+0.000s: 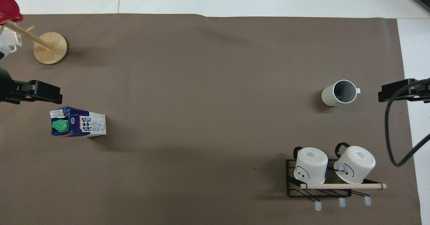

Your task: Place cup and milk on table

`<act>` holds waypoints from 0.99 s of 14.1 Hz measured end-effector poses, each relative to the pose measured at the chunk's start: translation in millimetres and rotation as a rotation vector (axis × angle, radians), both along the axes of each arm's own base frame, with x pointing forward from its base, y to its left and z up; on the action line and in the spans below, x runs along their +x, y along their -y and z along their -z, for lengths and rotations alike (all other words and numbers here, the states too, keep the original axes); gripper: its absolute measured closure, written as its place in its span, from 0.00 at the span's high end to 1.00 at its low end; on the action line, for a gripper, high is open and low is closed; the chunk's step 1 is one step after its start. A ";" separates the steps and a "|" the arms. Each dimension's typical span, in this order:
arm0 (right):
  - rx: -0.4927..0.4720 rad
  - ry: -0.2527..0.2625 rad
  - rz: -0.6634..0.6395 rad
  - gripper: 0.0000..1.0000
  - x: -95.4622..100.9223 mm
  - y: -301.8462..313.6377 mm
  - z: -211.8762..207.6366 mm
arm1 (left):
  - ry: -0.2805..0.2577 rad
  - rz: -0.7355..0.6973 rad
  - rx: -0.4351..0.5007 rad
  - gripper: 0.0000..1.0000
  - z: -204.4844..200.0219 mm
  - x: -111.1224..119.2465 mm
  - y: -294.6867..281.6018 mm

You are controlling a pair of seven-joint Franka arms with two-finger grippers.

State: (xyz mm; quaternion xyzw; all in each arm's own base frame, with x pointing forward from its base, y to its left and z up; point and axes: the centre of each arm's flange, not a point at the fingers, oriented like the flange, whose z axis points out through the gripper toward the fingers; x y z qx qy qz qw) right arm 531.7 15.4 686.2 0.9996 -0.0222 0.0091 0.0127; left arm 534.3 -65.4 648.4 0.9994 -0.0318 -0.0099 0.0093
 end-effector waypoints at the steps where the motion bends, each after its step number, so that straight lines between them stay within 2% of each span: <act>1: 0.000 0.000 0.000 1.00 0.0 0.0 0.0 | 0.000 0.000 0.000 1.00 0.0 0.0 0.0; 14: 0.001 0.000 0.005 1.00 0.1 2.7 0.2 | 0.008 -0.028 0.004 1.00 -10.0 -6.7 -14.5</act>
